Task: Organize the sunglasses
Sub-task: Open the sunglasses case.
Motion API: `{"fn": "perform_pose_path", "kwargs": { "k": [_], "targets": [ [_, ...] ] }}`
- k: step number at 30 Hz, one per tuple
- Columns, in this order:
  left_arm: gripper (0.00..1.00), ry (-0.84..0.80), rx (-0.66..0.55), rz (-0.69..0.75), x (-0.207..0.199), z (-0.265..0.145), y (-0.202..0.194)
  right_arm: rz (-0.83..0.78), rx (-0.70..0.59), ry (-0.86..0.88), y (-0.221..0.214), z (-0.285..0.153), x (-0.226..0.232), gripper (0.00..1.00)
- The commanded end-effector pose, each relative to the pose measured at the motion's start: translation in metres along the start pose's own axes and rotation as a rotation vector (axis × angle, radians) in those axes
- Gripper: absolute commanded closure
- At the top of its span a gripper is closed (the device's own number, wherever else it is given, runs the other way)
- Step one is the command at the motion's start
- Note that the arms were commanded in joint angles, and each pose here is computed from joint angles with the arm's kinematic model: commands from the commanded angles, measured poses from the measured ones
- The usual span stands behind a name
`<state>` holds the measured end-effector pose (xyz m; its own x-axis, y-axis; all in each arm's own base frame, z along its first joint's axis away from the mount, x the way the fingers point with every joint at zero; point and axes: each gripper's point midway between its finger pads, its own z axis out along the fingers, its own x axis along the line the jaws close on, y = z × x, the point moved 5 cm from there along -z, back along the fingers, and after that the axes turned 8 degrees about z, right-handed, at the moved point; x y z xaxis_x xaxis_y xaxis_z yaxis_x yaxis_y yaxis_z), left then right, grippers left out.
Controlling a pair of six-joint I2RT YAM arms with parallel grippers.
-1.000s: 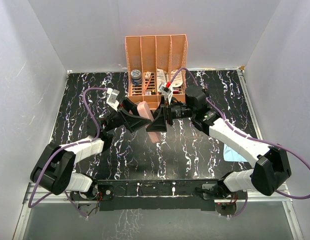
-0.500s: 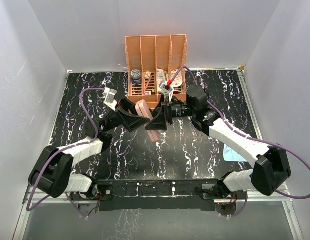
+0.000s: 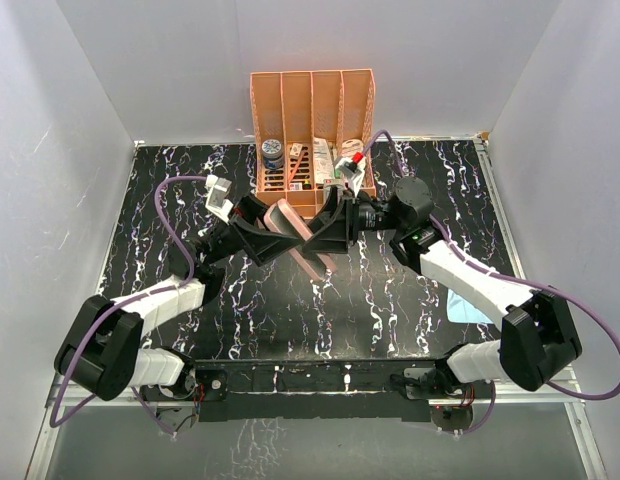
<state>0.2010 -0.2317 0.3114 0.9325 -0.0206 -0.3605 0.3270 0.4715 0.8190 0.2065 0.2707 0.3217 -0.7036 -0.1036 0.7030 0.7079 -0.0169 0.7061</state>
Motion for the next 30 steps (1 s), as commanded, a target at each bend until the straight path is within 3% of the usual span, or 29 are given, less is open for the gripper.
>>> {"fn": "perform_pose_path", "kwargs": {
  "k": [1, 30],
  "targets": [
    [0.39, -0.191, 0.013, 0.219, -0.032, -0.003, 0.006, -0.159, -0.089, 0.19, 0.036, -0.012, 0.065, 1.0],
    [0.39, -0.191, 0.089, 0.196, -0.027, -0.015, -0.024, -0.183, -0.096, 0.199, 0.052, -0.012, 0.074, 1.0]
  ]
}}
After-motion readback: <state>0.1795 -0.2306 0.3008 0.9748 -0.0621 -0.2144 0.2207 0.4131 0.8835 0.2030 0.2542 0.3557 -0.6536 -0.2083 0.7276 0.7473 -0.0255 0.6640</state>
